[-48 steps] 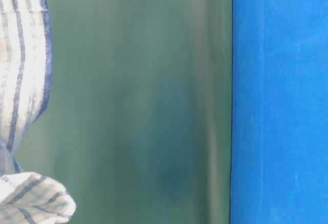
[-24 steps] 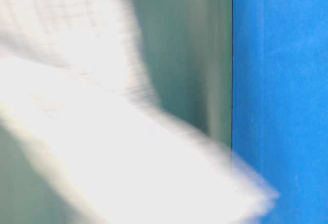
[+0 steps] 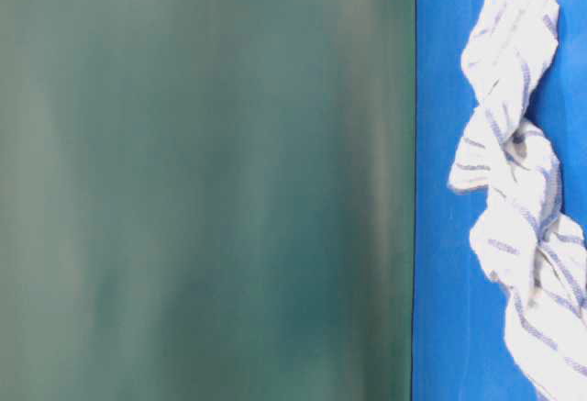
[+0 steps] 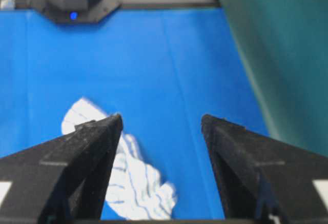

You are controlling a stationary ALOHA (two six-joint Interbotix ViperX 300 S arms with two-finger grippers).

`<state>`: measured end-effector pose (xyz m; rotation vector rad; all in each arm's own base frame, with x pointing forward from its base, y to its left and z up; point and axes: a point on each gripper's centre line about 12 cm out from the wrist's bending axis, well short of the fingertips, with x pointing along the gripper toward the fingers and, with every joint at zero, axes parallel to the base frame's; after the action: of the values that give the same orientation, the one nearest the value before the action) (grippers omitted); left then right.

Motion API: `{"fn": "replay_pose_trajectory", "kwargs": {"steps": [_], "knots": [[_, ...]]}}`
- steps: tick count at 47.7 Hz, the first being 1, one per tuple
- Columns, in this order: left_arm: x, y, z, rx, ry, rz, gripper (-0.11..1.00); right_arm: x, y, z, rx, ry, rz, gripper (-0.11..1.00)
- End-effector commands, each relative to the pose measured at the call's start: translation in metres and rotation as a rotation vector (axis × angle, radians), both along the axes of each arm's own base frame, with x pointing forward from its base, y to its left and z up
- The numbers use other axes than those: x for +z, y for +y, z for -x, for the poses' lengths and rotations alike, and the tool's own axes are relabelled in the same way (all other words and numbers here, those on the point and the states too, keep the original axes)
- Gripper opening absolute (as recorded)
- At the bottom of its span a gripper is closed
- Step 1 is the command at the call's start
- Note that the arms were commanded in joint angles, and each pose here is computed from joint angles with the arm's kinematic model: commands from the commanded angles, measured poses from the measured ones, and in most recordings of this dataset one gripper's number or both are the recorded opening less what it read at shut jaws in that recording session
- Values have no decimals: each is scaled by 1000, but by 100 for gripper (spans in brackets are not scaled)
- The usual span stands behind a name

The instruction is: Lift the towel with both arms.

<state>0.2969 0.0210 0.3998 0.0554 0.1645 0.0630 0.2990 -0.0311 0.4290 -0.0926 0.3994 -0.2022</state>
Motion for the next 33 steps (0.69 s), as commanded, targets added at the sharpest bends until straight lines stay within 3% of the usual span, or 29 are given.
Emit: {"fn": "replay_pose_trajectory", "kwargs": {"steps": [1,15,33], "knots": [[-7,4,0,12,-28,-13,93,-5,2,-1,22,-41,4,65],[-62,6,-4,18,-13,-27,93,-68,4,-7,64,-57,-30,65],[-140,8,-21,18,159,-11,92,-155,-4,-5,42,-10,-144,65]]}}
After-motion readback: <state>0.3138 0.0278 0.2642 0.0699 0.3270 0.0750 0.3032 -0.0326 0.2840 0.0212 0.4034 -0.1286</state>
